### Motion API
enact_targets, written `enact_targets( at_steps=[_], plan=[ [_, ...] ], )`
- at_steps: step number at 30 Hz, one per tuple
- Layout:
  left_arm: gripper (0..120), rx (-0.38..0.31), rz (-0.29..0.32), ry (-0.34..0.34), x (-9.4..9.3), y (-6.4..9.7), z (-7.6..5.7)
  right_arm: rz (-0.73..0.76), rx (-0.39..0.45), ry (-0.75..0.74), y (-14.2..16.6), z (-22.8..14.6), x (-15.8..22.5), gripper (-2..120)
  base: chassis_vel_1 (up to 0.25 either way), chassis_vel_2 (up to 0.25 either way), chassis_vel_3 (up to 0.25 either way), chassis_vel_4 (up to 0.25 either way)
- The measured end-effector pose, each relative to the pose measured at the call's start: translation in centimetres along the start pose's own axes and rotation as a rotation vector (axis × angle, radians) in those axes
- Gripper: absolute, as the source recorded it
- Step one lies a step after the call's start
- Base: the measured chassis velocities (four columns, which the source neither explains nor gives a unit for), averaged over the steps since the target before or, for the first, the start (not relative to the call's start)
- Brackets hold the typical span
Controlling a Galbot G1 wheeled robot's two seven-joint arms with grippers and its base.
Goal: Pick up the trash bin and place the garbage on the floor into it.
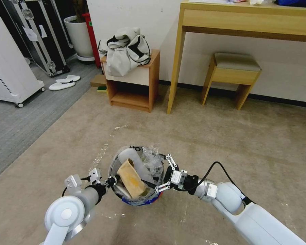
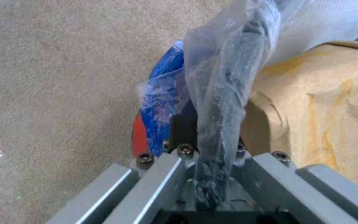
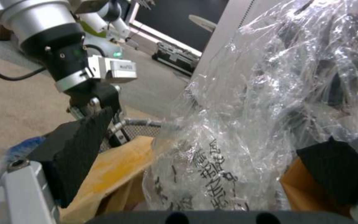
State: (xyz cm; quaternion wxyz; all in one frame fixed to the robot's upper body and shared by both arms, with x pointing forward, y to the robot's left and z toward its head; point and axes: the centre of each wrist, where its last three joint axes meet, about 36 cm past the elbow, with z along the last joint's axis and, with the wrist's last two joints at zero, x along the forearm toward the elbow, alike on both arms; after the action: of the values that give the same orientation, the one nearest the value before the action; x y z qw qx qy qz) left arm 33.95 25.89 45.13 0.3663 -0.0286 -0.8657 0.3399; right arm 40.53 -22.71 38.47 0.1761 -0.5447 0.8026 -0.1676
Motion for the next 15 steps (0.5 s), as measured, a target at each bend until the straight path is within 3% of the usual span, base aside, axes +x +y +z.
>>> enact_targets(
  at_steps=[15],
  plan=[
    [0,0.011,0.006,-0.003,-0.11,-0.04,0.28,-0.011,0.006,-0.004,-0.13,-0.28,-0.20,100,0.000,0.000,0.000,0.000]
  ],
)
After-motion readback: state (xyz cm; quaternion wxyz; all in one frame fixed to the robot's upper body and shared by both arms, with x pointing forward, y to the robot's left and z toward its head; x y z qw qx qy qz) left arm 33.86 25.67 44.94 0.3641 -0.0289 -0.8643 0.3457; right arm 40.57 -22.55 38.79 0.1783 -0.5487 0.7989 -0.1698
